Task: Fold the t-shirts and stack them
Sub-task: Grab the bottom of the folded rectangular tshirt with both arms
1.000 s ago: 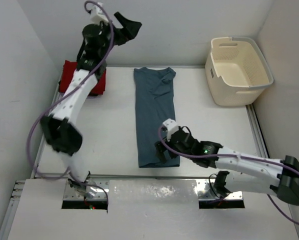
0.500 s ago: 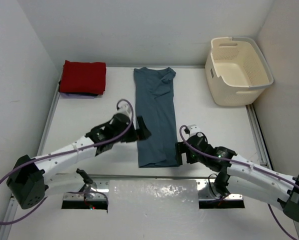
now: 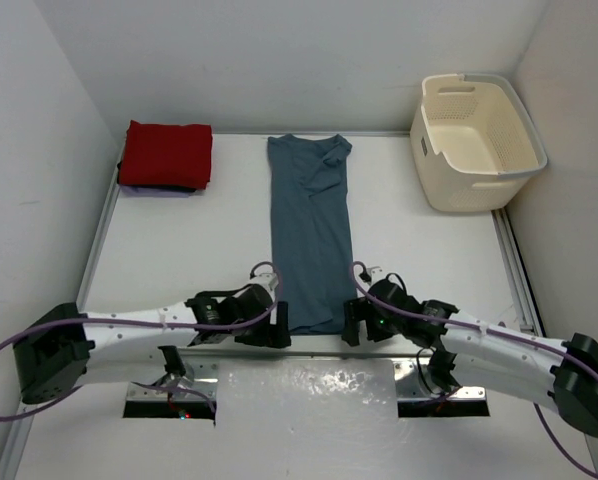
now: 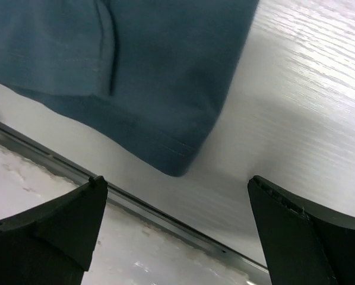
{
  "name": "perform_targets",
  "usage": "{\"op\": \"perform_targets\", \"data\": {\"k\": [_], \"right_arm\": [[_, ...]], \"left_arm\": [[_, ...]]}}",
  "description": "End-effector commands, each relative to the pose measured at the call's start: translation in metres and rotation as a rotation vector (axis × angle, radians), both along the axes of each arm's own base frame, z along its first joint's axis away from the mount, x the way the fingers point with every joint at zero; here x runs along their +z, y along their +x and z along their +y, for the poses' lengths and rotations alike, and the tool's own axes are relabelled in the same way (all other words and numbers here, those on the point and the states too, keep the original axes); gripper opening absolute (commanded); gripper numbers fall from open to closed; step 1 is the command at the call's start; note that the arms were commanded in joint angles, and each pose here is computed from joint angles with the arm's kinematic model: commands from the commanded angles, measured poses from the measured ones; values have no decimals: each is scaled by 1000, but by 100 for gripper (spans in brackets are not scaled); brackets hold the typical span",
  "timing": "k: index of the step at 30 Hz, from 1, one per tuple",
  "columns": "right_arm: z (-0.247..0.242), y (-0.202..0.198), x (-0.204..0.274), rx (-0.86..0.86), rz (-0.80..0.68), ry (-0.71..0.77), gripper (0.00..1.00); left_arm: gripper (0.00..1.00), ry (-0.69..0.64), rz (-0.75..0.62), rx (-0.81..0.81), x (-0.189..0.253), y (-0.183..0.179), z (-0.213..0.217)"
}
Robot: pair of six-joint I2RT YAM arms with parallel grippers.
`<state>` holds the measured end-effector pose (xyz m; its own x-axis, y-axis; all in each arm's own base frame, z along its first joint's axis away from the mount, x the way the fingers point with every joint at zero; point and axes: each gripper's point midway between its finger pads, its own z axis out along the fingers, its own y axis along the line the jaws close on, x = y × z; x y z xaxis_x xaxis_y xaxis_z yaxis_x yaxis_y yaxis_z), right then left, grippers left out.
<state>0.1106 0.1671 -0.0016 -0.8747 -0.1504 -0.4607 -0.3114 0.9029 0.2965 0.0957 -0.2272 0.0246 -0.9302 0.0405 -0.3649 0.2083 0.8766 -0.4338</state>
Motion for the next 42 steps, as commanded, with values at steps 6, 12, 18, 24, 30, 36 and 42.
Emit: {"op": "perform_targets", "data": {"k": [6,12,18,24,30,36,42], "right_arm": [[21,6,3,-26,-15,136,91],[22,7,-1,-45,-12,141,78],[19,8,-6,-78,-7,131,56],[11,13,-10,-115,-27,98,50],[7,19,-9,-125,-52,71,32],[14,29,4,-72,-114,70,13],[21,47,26,-51,-198,68,6]], "left_arm": [[61,19,-65,-68,2,15,-24],[29,60,-54,-97,-8,14,-24],[17,70,-56,-113,-12,16,-27],[0,91,-66,-104,-16,21,-28],[0,85,-94,-82,-11,27,-30],[0,57,-133,-56,1,37,-38],[0,76,-198,-10,20,52,-35]]}}
